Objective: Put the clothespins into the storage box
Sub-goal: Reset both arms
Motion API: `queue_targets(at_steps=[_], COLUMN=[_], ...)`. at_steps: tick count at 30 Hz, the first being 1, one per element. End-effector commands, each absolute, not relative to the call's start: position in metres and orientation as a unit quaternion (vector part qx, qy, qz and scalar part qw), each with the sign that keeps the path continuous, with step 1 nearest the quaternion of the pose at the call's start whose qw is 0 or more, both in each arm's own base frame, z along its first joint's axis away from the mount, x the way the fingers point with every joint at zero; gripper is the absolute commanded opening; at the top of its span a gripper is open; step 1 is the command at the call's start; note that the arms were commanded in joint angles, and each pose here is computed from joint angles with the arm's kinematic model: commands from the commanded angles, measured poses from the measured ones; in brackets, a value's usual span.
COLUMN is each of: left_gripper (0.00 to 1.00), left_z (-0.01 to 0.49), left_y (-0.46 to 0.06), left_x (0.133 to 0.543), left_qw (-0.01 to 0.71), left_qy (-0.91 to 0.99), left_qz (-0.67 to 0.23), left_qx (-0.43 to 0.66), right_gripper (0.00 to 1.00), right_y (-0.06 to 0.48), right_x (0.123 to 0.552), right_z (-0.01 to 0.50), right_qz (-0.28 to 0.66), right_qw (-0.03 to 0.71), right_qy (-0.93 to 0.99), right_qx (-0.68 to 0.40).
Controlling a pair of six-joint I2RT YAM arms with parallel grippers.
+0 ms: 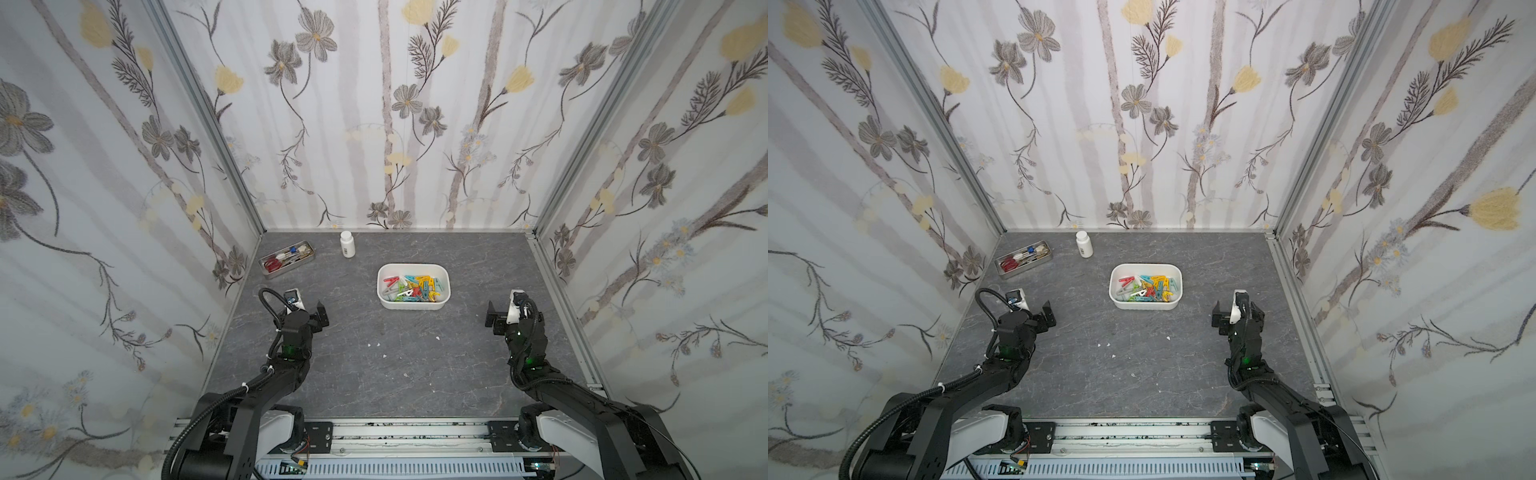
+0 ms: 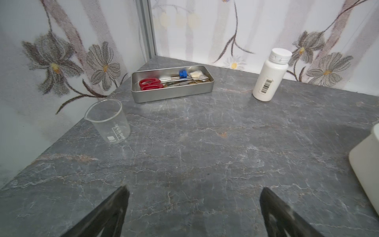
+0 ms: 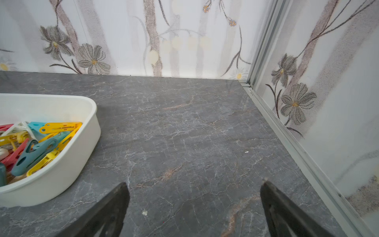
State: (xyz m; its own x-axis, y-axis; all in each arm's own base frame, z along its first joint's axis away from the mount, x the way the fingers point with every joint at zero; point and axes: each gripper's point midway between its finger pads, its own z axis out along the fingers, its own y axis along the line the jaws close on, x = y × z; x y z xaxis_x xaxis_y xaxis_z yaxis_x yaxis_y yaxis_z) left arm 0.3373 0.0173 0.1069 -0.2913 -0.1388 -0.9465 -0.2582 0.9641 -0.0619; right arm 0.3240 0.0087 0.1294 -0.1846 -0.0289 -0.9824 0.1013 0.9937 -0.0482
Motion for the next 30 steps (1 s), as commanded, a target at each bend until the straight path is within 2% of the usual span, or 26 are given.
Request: queue_targets(at_steps=[1, 8, 15, 30], left_gripper=[1.00, 1.00, 1.00, 1.00], left_z=[0.137, 0.134, 0.130, 0.130], left_y=[0.017, 0.021, 0.024, 0.025], left_x=[0.358, 0.388, 0.378, 0.378], left_qw=[0.636, 0.660, 0.676, 0.676], left_qy=[0.762, 0.742, 0.727, 0.727], left_qz=[0.049, 0.033, 0.027, 0.027], left_qx=[-0.114, -0.113, -0.118, -0.119], right_gripper=[1.00, 1.00, 1.00, 1.00], right_y=[-0.001, -0.015, -0.017, -0.015], right_x=[0.331, 0.344, 0.370, 0.368], right_z=[0.165, 0.155, 0.137, 0.136], right_qz=[-0.034, -0.035, -0.022, -0.022], right_qw=[0.704, 0.707, 0.680, 0.679], right_qy=[0.707, 0.703, 0.731, 0.732], right_qx=[0.058, 0.064, 0.060, 0.055])
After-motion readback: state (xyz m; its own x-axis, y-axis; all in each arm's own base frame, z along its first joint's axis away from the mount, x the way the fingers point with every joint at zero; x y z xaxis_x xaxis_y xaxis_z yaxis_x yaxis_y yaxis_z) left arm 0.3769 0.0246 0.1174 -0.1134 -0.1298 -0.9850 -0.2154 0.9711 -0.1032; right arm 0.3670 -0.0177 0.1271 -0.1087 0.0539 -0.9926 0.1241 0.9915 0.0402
